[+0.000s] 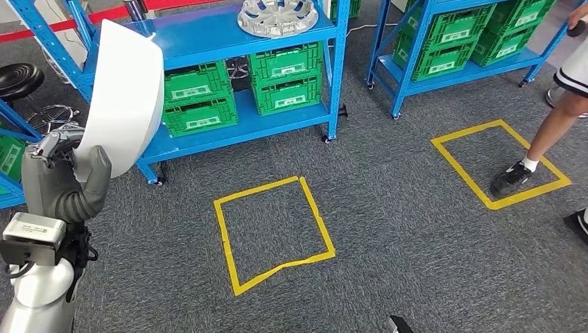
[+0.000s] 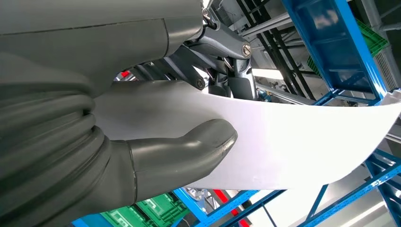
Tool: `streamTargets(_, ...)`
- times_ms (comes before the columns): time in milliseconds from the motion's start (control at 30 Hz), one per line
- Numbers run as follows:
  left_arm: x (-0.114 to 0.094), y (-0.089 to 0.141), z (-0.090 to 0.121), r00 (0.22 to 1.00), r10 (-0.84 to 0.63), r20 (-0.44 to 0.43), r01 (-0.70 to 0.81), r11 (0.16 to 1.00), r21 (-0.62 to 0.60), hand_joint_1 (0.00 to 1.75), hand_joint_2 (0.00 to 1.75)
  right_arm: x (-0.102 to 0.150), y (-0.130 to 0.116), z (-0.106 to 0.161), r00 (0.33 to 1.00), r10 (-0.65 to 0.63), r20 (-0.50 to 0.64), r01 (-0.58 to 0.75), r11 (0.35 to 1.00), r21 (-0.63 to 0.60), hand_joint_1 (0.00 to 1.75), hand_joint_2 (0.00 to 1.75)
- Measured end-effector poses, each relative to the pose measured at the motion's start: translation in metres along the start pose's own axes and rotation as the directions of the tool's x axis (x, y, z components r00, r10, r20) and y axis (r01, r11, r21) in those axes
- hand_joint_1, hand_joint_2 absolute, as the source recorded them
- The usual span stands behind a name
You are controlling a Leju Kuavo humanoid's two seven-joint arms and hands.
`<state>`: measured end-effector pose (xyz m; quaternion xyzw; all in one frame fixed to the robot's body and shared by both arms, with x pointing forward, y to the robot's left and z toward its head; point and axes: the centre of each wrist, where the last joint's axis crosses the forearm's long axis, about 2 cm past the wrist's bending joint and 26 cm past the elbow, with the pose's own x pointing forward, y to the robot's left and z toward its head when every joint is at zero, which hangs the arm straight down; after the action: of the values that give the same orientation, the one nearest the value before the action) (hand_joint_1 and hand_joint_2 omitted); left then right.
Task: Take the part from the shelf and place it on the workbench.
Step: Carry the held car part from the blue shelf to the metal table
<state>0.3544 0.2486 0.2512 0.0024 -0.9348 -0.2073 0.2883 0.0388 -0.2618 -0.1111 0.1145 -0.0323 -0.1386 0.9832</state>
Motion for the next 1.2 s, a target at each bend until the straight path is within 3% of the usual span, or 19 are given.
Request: streamTargets(1200, -0.0027, 0.0021, 0.0027, 1.000, -0.014, -0.012, 0.014, 1.000, 0.001, 1.75, 1.75, -0.0009, 0.0015, -0.0003, 1.000, 0.006, 0.007, -0.006, 1.000, 0.004, 0.00, 0.00)
